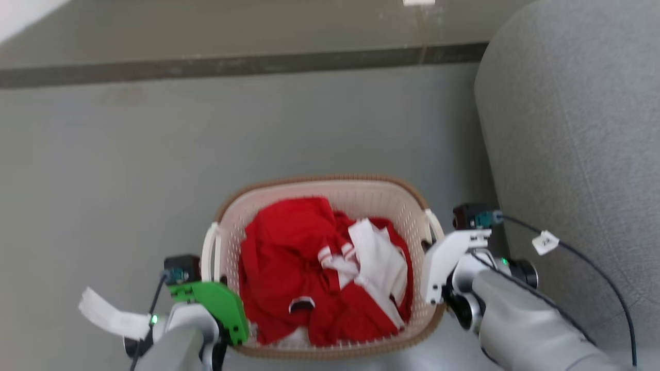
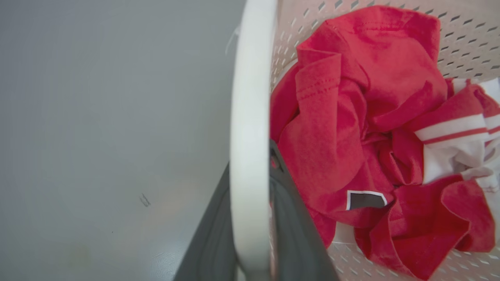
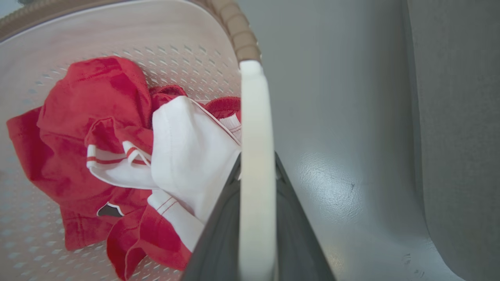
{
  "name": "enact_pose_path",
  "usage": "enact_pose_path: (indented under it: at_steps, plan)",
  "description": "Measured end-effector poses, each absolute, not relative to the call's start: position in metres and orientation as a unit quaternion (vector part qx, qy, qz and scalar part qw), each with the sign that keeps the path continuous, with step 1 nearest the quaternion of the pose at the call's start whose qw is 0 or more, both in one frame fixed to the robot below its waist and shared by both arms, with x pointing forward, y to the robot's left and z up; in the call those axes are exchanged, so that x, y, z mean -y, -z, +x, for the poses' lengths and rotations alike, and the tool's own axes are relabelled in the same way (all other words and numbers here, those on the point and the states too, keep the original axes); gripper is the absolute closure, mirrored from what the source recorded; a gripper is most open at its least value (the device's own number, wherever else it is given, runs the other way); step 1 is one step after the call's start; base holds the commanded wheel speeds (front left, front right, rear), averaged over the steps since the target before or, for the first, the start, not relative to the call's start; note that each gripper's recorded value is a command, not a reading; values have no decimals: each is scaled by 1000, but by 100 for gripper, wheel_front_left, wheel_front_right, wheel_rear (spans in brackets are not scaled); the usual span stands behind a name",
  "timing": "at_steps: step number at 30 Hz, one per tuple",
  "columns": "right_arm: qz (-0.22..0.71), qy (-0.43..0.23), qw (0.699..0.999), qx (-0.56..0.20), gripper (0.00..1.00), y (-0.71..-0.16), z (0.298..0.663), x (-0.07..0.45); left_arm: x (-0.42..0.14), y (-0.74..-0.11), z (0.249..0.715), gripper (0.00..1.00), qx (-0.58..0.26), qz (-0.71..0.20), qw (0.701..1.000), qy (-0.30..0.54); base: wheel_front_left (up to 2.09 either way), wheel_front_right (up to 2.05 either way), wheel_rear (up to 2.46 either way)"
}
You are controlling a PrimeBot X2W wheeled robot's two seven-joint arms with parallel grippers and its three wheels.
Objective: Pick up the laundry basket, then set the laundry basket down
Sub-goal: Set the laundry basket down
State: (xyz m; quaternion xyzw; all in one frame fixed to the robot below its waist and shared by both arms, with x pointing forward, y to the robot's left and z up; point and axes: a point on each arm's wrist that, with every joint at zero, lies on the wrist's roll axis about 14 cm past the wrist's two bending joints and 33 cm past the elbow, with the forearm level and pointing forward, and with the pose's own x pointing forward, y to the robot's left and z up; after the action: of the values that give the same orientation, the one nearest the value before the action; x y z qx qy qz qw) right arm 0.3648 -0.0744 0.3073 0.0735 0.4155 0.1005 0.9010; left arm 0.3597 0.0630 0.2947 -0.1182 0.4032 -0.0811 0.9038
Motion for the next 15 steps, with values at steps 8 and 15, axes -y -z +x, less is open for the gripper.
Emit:
enact_pose_path:
  at_steps: [8,15]
  plan:
    - [71,-94,901,-417,100,-295,398,77,-62,-282,390,100,-405,-114,904,82,0,0,0]
    - [70,-89,898,-426,100,-277,422,79,-60,-267,413,100,-411,-113,901,83,0,0,0]
